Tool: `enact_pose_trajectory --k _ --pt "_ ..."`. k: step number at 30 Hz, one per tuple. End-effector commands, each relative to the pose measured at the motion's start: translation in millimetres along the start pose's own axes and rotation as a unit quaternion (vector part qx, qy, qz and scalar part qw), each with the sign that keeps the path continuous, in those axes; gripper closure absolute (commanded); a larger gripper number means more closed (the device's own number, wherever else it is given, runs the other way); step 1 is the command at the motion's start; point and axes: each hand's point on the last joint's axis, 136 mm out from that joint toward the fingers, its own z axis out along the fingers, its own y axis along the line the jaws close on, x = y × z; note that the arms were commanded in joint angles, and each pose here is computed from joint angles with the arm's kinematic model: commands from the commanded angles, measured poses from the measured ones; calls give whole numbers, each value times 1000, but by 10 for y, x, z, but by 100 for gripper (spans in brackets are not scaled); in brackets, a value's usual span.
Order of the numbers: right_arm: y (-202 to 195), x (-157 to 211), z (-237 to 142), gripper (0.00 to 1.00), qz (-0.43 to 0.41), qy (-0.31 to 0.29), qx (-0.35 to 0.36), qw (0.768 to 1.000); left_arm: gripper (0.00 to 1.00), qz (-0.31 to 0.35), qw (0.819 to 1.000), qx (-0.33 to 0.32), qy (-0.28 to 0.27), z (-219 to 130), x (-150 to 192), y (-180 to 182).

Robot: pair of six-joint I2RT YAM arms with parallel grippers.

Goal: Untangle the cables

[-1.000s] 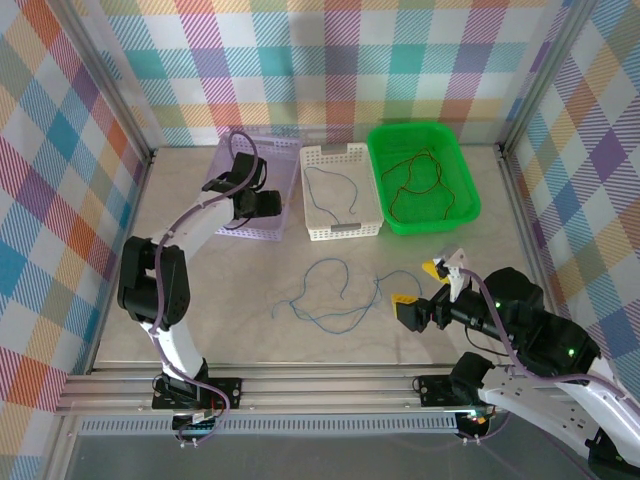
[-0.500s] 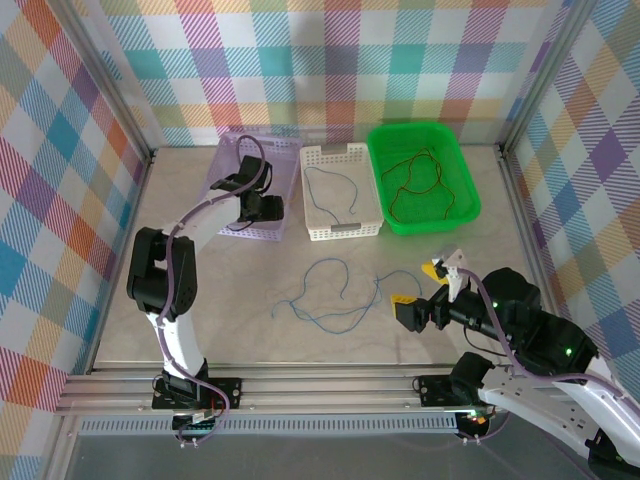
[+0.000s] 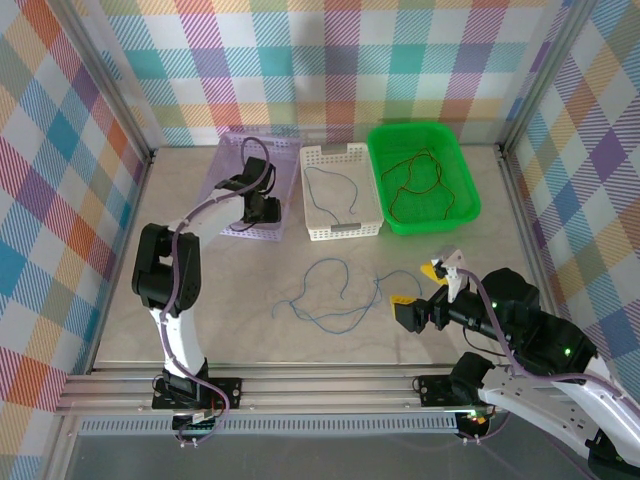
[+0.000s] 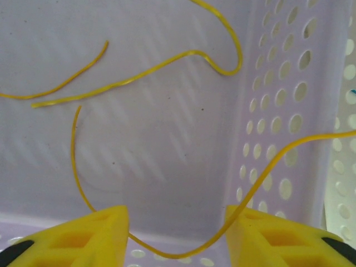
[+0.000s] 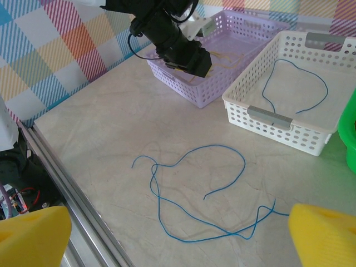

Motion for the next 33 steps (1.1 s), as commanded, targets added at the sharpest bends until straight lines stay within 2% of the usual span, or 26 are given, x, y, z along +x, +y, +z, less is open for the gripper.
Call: enact_pose_trajectory --k 1,5,10,18,25,28,33 --pt "26 -47 -36 0 7 -15 -8 1000 57 3 1000 -7 -6 -26 -102 -27" --pt "27 -39 -32 0 8 -14 -8 1000 69 -5 1000 -12 -24 -95 -216 4" --pt "30 -34 -29 0 10 -13 -9 1000 100 -38 999 -4 -37 -173 -364 109" --pt "32 -19 -47 0 13 -14 -11 1000 100 -137 989 -12 -53 -242 -512 585" --pt "52 78 59 0 26 1 -20 999 100 -150 986 -69 3 24 -366 796" --pt "54 115 98 0 34 9 -21 999 89 -152 985 -82 6 45 -376 831" --pt "50 193 174 0 43 28 -21 998 58 -152 983 -101 -1 -93 -490 884"
